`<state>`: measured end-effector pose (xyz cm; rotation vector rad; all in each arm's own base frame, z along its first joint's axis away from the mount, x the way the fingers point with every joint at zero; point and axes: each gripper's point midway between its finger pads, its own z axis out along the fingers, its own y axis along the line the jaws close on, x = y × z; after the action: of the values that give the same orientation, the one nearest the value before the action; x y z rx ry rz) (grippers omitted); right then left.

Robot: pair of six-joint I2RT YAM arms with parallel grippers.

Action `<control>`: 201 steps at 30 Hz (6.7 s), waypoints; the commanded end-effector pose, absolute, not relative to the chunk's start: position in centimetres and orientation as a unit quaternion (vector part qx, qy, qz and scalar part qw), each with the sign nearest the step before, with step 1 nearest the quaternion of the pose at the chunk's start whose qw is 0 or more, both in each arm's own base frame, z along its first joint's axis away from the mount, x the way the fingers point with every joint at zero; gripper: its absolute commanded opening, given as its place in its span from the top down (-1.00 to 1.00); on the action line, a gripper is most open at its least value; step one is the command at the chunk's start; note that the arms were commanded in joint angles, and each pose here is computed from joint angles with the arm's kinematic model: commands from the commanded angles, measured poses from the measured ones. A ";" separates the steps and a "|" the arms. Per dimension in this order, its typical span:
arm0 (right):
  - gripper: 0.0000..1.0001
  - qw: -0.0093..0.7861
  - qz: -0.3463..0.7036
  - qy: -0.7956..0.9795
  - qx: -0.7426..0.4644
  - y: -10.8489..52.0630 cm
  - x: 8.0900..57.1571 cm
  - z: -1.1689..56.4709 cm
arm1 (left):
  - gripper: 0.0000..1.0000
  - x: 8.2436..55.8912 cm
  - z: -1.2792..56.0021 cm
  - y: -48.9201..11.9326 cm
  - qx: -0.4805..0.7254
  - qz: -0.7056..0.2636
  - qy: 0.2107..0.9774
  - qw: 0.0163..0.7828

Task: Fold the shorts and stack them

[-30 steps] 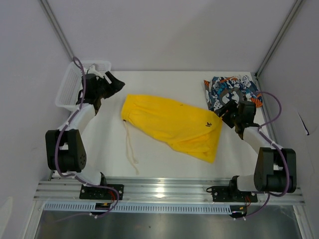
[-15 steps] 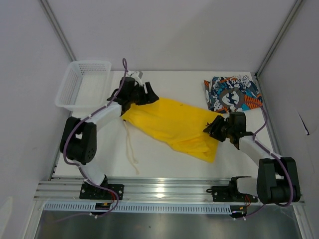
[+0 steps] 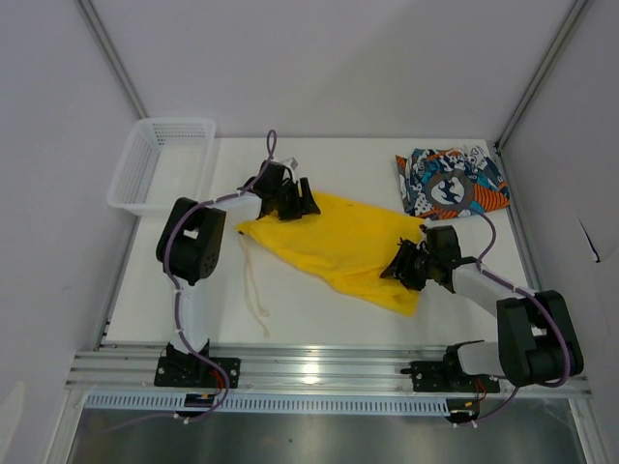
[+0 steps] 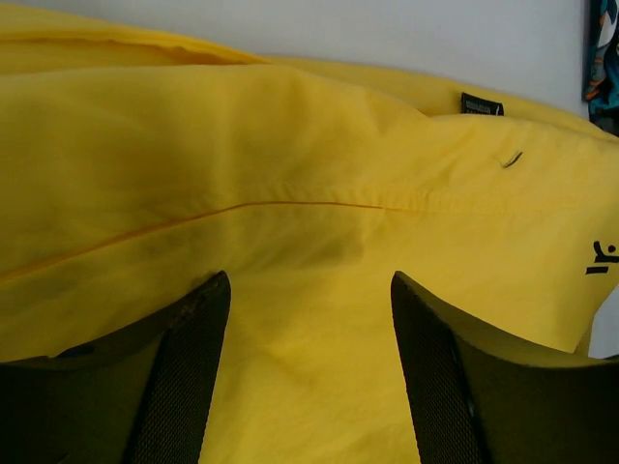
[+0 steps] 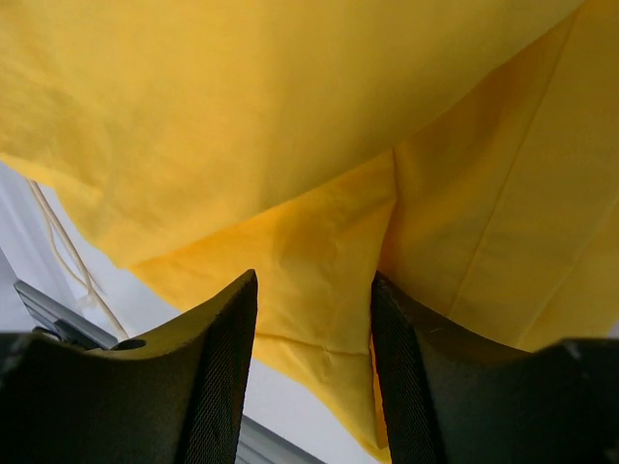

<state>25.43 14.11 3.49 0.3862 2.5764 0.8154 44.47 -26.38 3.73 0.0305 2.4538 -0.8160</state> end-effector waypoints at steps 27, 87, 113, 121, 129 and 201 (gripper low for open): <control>0.11 0.209 0.360 0.906 0.077 17.4 23.4 5.8 | -0.38 47.5 2.7 -19.1 -0.032 -0.268 0.908 0.321; 0.17 0.215 0.466 0.856 -0.067 23.3 19.1 5.8 | -0.38 48.3 1.7 -19.3 -0.021 -0.270 0.903 0.333; 0.18 0.269 0.447 0.853 0.000 23.0 25.7 5.3 | -0.38 48.4 1.9 -19.3 -0.019 -0.269 0.902 0.337; 0.55 0.279 0.441 0.853 0.004 22.6 25.8 5.5 | -0.38 48.4 1.8 -19.3 -0.019 -0.267 0.903 0.336; 1.00 0.286 0.436 0.853 -0.014 22.1 22.9 5.8 | -0.38 48.4 1.7 -19.3 -0.020 -0.265 0.904 0.335; 0.04 0.333 0.461 0.822 -0.040 24.0 17.0 10.1 | -0.37 48.4 1.3 -19.3 -0.021 -0.257 0.909 0.327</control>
<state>16.91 23.39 8.91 -0.1145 2.1893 1.1521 49.09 -19.89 3.54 -0.0468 2.3107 -0.7289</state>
